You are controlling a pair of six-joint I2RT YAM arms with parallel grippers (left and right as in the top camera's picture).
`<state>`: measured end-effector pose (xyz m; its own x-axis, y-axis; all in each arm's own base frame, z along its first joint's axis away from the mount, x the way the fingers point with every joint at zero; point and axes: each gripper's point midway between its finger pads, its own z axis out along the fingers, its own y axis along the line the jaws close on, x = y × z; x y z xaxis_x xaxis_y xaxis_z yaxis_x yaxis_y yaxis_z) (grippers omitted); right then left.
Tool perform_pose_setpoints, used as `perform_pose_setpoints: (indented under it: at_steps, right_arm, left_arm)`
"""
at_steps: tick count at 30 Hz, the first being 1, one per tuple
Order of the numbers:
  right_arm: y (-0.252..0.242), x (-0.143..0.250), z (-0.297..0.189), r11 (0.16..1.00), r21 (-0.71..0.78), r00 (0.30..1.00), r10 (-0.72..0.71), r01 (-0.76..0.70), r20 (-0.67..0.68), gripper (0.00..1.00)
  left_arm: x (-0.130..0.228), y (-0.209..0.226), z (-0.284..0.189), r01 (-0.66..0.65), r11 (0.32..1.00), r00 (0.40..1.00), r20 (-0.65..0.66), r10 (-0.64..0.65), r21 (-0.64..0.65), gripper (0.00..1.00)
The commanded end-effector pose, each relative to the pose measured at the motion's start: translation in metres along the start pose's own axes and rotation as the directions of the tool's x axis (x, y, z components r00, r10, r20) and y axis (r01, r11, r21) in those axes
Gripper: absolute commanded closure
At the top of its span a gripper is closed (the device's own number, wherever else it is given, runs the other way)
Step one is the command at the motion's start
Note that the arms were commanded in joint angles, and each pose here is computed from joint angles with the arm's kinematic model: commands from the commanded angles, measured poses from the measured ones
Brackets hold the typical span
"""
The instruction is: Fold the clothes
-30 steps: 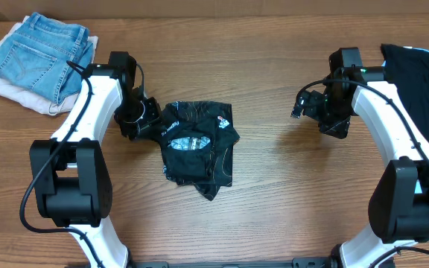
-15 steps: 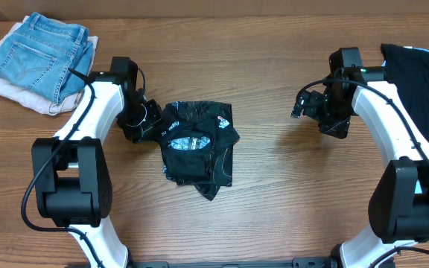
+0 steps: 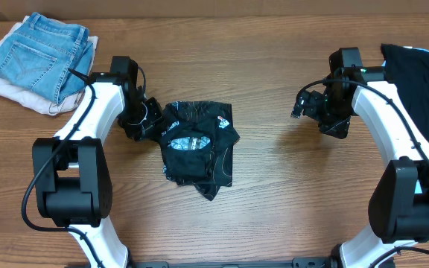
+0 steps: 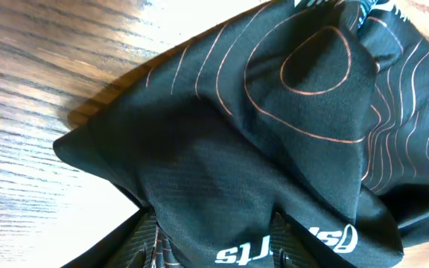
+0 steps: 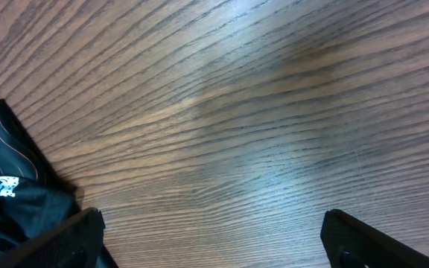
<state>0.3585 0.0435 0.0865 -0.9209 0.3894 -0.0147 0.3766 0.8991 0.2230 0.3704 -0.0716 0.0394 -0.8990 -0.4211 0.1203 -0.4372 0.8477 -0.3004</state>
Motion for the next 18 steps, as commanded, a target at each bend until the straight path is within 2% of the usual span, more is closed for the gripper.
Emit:
perform_pose_setpoints:
  at_steps: [1, 15, 18]
  right_arm:
    - [0.004, -0.001, -0.009, 1.000, -0.015, 1.000, -0.007, 0.007, 0.025, 0.03]
    - [0.004, -0.001, -0.009, 1.000, -0.015, 1.000, -0.007, 0.008, 0.027, 0.02]
    - [0.004, -0.002, -0.009, 1.000, -0.016, 1.000, -0.008, 0.008, 0.028, 0.03]
  left_arm:
    - [0.002, -0.003, 0.001, 0.021, 1.000, 1.000, -0.005, -0.021, 0.014, 0.48]
    - [0.008, 0.002, 0.011, 0.052, 0.999, 0.998, -0.025, -0.051, 0.010, 0.46]
    - [0.014, 0.009, 0.020, 0.063, 0.998, 0.997, -0.037, -0.063, 0.003, 0.43]
